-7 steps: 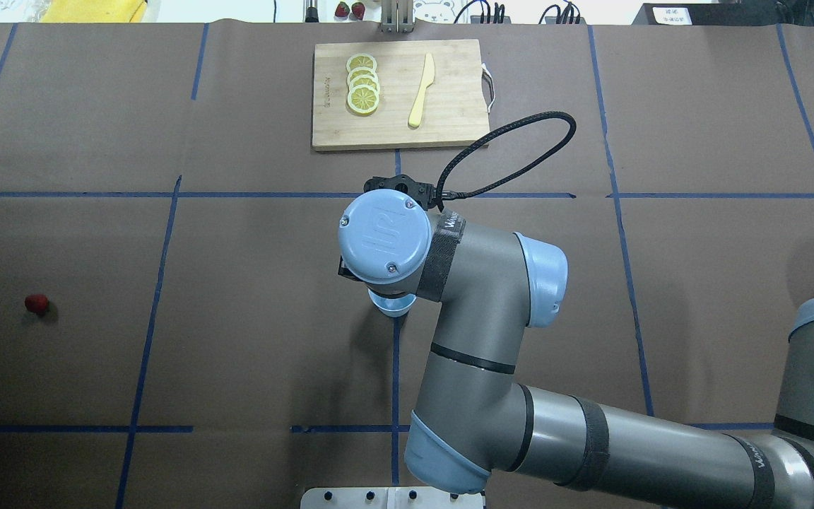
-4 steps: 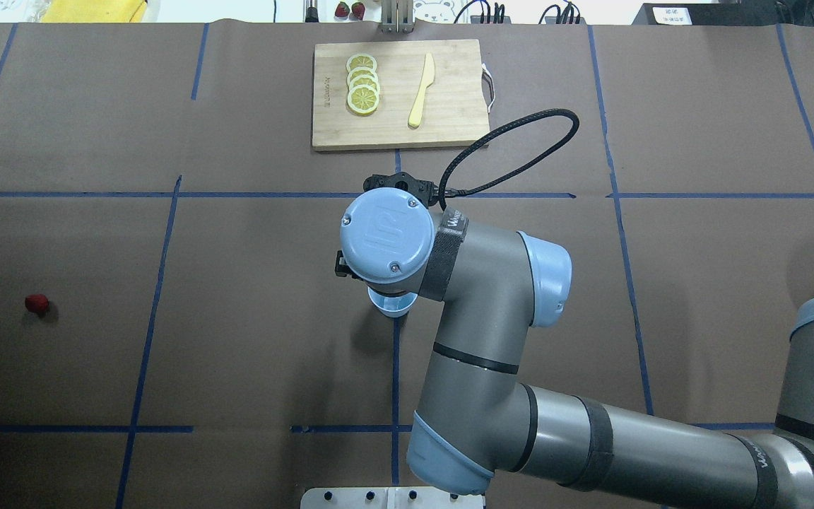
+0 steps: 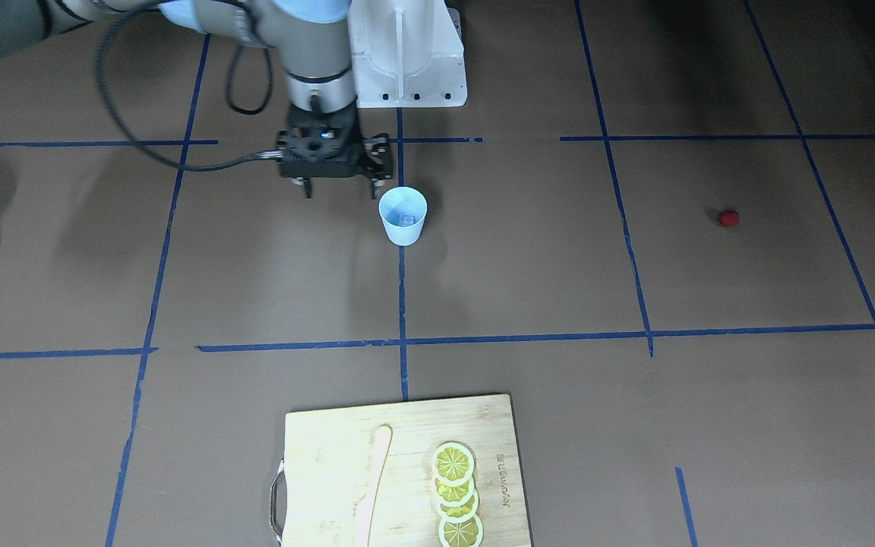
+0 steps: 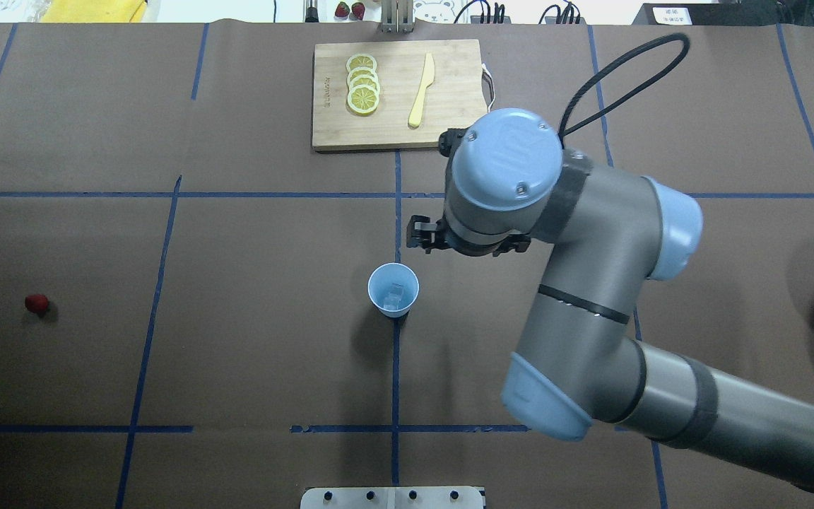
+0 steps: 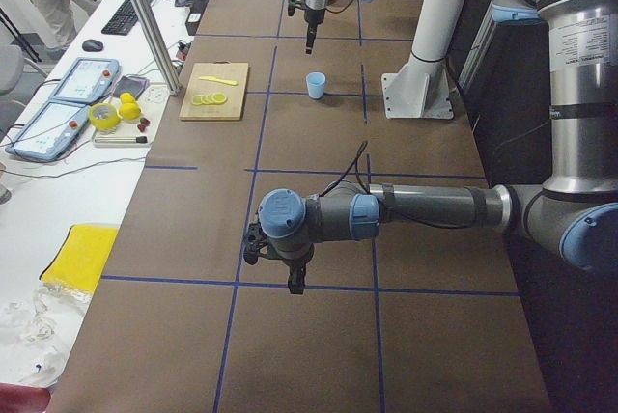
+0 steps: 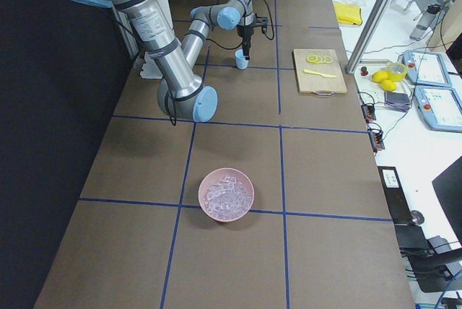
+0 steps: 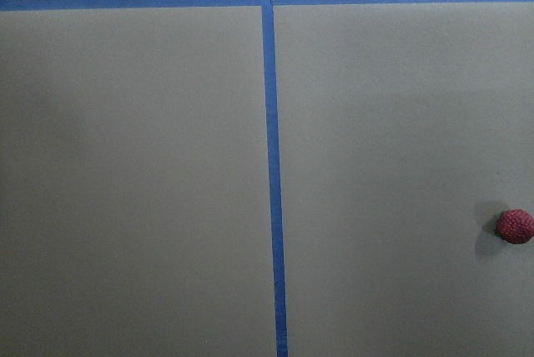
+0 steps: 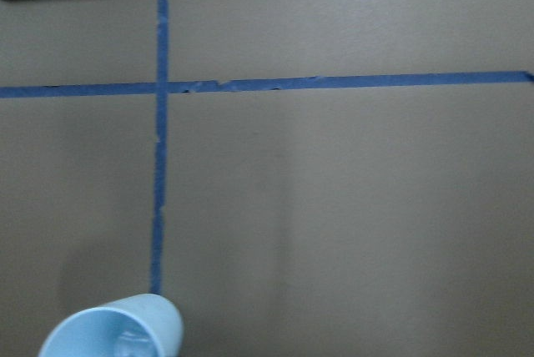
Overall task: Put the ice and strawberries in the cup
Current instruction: 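Withdraw the right gripper with the bowl away from the cup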
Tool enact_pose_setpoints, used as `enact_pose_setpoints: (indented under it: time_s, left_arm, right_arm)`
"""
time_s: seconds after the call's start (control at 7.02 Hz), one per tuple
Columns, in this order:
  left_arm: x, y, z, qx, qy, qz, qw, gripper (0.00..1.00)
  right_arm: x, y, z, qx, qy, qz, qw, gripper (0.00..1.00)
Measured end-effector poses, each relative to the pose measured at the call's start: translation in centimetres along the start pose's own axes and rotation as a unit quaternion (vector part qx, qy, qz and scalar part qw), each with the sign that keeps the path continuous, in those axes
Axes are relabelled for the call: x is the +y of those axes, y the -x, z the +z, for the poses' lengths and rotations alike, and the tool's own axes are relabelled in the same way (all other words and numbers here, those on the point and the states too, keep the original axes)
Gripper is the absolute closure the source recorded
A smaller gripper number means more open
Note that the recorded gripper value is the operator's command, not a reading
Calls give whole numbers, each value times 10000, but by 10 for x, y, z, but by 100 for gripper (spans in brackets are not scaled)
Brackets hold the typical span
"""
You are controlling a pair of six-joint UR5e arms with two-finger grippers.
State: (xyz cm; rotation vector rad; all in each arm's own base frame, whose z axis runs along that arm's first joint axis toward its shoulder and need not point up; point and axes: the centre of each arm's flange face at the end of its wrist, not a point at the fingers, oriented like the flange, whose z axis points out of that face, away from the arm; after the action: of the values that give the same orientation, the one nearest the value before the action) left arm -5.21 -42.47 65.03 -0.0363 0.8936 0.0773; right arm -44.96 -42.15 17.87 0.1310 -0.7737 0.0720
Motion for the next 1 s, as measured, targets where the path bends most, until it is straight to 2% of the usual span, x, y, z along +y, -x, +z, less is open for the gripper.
enact_pose_setpoints:
  time_s: [0.28, 0.71, 1.0]
  left_arm:
    - [0, 0, 0, -4, -3, 4, 10000, 0]
    - [0, 0, 0, -1, -4, 5, 10000, 0]
    - [0, 0, 0, 0, -3, 4, 10000, 0]
  right_arm:
    - [-21, -104, -16, 80, 205, -628, 9978, 0]
    - [-51, -288, -41, 180, 577, -1466, 9873, 0]
    - [-52, -413, -62, 37, 747, -1854, 9798, 0]
